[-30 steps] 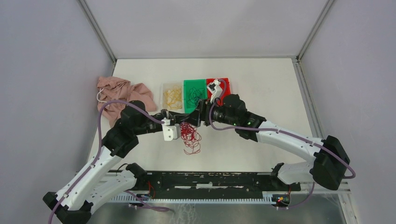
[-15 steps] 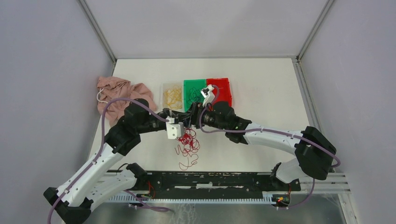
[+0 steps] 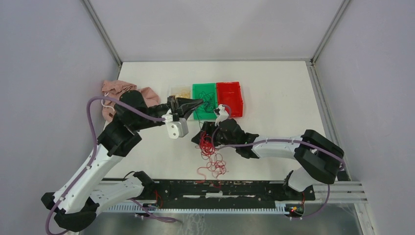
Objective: Untangle the cables
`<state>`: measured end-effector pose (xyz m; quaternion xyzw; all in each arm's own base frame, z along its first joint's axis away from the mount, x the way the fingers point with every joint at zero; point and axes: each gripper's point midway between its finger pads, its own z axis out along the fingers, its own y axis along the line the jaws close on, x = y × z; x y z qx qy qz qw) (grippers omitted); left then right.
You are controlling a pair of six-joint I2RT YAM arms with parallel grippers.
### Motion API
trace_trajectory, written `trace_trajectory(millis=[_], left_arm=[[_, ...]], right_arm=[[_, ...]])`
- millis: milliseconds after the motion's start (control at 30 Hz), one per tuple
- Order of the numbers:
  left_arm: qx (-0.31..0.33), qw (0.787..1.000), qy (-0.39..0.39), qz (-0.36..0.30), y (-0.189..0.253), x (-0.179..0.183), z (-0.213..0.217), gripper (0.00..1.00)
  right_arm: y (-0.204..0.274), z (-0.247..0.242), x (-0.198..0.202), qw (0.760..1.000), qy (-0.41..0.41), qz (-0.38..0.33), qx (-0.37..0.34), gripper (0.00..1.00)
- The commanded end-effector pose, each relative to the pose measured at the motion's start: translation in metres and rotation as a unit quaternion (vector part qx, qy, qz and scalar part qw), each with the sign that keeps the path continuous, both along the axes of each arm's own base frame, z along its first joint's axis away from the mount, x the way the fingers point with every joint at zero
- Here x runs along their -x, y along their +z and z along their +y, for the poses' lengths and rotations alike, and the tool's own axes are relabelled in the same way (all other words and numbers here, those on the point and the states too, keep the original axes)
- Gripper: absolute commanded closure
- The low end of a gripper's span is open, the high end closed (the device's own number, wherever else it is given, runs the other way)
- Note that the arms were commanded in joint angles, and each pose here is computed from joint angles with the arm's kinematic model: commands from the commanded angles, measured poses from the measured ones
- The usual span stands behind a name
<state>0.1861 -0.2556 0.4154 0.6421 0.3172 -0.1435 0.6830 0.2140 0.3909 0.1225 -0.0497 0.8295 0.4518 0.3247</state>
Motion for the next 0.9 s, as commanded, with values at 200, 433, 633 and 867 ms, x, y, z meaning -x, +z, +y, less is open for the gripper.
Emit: trace_trajectory(millis=[200,433,633,867], left_arm=[[0.085,0.992,-0.006,-0.088,0.084,0.012,0.007,0.97],[0.106,0.987,0.005,-0.123,0.117,0.013,0.012,0.97],[0.123,0.974,0.038,-0.185,0.149,0.007,0.022,0.97],[0.224,0.905,0.182,-0.312,0.236,-0.017,0.064,0.97]], right_arm=[[-0.017,-0.026,-0.015,0.999,-0.050,-0.008,0.003,0.23],[-0.044,-0.066,-0.029,0.993,-0.114,-0.016,0.032,0.45],[-0.059,-0.090,-0.030,0.987,-0.149,-0.022,0.059,0.53],[-0.073,-0.107,-0.030,0.982,-0.170,-0.019,0.087,0.41]])
